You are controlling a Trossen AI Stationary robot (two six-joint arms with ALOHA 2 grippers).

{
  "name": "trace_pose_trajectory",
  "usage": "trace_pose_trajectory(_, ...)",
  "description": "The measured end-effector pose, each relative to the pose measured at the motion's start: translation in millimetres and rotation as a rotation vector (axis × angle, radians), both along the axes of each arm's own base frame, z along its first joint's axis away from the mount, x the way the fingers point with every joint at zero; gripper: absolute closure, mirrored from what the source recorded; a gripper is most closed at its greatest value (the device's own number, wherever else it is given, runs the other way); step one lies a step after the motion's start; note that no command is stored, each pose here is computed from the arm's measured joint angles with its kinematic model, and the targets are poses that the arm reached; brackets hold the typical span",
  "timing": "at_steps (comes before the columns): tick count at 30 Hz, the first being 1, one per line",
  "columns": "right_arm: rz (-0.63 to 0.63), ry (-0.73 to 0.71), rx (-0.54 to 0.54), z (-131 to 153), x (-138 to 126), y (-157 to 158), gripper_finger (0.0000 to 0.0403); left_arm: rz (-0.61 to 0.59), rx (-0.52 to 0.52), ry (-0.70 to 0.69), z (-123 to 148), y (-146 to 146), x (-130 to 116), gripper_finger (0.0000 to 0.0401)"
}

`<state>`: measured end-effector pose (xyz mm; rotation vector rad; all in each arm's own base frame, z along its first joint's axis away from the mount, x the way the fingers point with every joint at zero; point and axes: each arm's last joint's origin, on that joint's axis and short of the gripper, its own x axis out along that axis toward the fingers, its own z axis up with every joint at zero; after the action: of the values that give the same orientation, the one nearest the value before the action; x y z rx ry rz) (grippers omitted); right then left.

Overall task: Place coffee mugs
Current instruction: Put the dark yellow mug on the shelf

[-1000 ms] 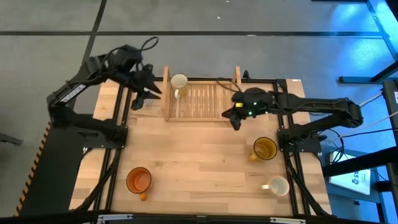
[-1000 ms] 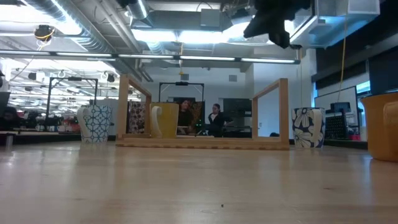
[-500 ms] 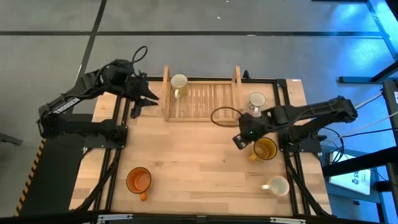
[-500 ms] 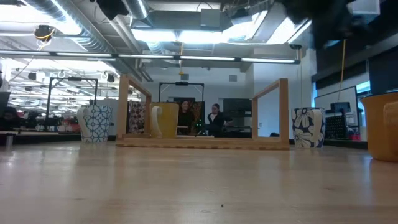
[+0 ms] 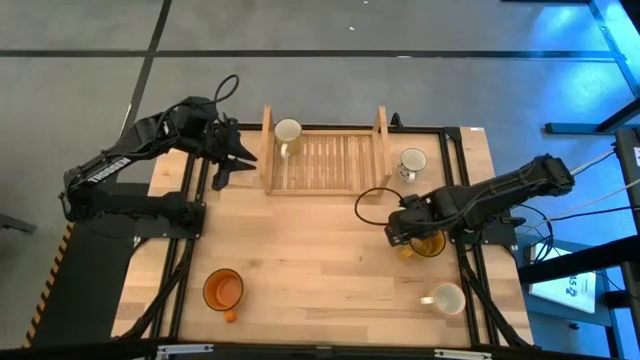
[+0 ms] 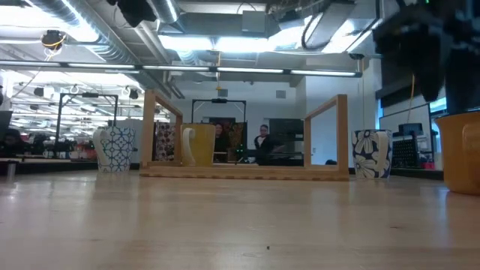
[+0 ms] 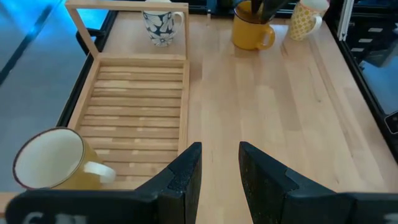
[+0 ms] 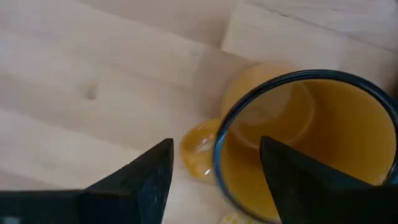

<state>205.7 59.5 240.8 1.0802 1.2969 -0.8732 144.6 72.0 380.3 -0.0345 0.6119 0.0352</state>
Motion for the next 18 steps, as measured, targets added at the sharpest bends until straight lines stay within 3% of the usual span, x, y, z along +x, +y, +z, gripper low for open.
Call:
trace_pose_trajectory(10,-0.083,0.005,-0.003,-48,-9,-3,0.0228,0.007,-0.004,-0.006,0,0,0,0.0301)
trace_pose_trajectory(18,-0.081,0.009,-0.024,-54,-11,-4,0.0323,0.033,0.014,0.004,0,1,0,0.0301)
